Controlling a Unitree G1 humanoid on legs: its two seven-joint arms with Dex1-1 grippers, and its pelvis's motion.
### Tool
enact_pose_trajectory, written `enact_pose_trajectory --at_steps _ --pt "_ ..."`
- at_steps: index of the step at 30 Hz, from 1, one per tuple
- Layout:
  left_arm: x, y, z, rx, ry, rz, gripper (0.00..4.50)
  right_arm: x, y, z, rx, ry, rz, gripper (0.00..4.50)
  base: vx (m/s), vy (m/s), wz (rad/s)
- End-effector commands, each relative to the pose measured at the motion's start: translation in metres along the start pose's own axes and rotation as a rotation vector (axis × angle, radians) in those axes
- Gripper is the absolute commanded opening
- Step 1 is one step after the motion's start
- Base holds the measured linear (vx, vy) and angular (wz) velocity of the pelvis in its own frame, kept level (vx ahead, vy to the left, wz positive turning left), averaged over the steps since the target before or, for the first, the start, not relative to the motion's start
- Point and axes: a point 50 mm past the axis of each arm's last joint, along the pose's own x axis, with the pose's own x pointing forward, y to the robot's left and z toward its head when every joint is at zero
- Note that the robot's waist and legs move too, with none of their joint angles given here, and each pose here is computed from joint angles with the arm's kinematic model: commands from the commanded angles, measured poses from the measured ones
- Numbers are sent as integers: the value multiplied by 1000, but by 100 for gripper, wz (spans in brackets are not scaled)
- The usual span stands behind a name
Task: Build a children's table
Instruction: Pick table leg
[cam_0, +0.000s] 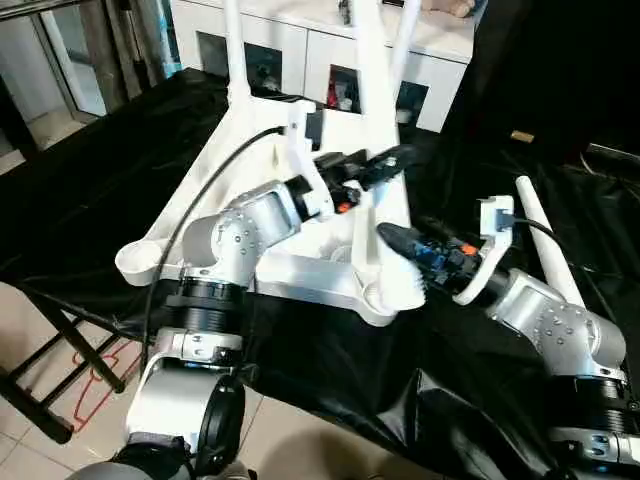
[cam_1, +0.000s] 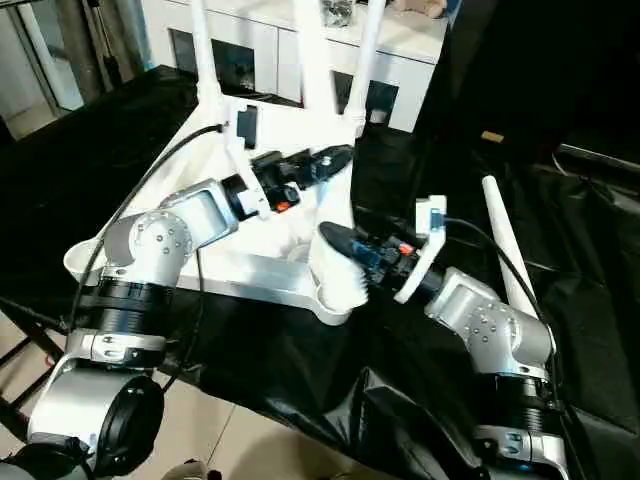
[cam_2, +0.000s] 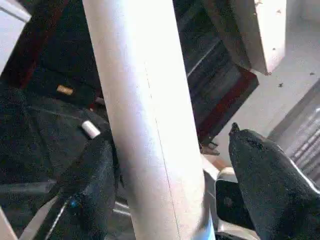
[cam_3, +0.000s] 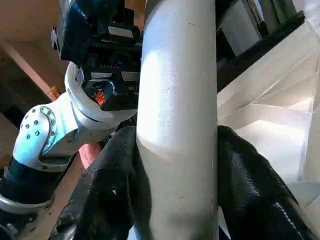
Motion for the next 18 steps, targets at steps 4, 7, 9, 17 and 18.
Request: enact_pose_trajectory --at_steps 4,7,9,17,18 --pt "4 -12 -1 39 17 -57 326 4 0 -4 -50 64 -52 188 0 0 0" --pt "3 -4 -1 84 39 61 297 8 0 -6 -94 99 -84 188 0 0 0" --pt "2 1 0 84 30 148 283 13 -1 -7 -131 115 -118 188 0 0 0" --pt "-2 8 4 85 -5 273 212 29 -6 -3 -219 115 -228 188 0 0 0" --pt "-3 8 4 81 -11 281 207 31 -5 -3 -229 118 -228 188 0 0 0"
